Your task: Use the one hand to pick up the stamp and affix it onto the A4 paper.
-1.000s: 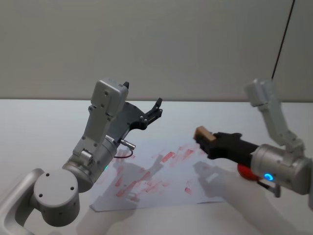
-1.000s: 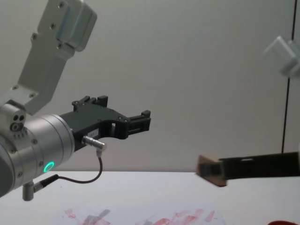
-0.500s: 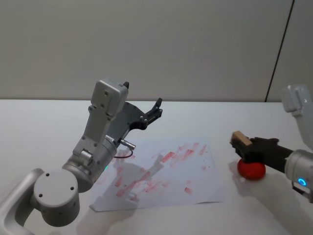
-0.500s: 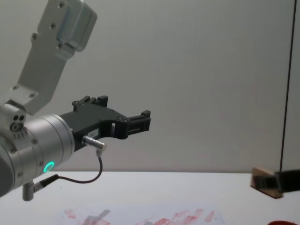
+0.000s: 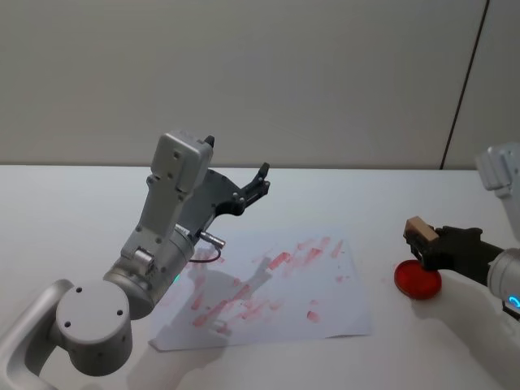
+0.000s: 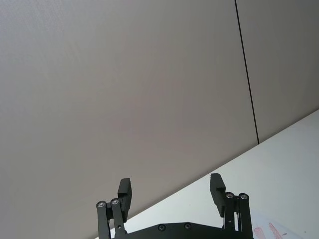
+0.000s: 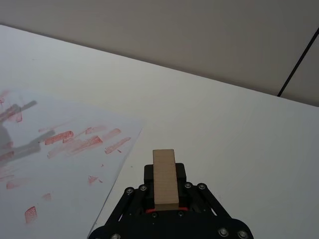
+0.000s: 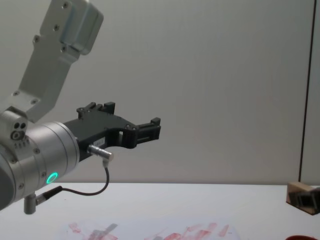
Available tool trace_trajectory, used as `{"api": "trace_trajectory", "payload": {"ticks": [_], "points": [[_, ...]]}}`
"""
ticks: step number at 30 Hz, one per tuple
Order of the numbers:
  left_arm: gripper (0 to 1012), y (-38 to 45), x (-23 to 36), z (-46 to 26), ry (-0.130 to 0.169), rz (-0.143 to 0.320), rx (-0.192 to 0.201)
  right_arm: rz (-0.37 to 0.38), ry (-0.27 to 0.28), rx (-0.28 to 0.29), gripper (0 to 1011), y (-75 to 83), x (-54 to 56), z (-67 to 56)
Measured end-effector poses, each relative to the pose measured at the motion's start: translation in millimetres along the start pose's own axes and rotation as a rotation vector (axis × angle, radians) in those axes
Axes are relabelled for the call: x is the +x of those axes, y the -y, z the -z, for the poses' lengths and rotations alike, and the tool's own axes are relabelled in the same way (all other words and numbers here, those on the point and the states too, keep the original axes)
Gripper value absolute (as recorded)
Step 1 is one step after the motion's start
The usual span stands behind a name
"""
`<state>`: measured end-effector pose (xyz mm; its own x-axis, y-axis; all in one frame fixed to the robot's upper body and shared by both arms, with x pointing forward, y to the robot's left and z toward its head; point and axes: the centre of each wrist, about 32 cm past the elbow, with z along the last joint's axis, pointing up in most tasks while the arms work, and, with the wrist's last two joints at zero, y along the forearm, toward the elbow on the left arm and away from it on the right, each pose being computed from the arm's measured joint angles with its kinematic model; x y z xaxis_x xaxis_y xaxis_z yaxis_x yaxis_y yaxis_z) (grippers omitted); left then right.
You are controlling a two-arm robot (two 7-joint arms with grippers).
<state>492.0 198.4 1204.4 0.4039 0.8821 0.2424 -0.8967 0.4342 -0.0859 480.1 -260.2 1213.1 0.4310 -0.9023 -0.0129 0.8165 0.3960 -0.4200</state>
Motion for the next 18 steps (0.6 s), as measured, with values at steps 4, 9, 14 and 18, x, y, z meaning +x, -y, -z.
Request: {"api": "trace_trajectory", "payload": {"ticks": [4, 9, 14, 18], "points": [[1002, 0.0, 0.0, 0.0, 0.000, 0.000, 0.000, 0.001, 0.011, -0.010, 218, -2.4, 0.8, 2.1], [1002, 0.0, 0.0, 0.0, 0.000, 0.000, 0.000, 0.001, 0.015, -0.027, 218, -3.3, 0.7, 4.8], [1002, 0.0, 0.0, 0.0, 0.000, 0.000, 0.000, 0.005, 0.013, -0.055, 218, -2.4, 0.8, 9.9], [1003, 0.0, 0.0, 0.0, 0.000, 0.000, 0.000, 0.012, 0.011, -0.073, 218, -1.4, 1.0, 13.7]]}}
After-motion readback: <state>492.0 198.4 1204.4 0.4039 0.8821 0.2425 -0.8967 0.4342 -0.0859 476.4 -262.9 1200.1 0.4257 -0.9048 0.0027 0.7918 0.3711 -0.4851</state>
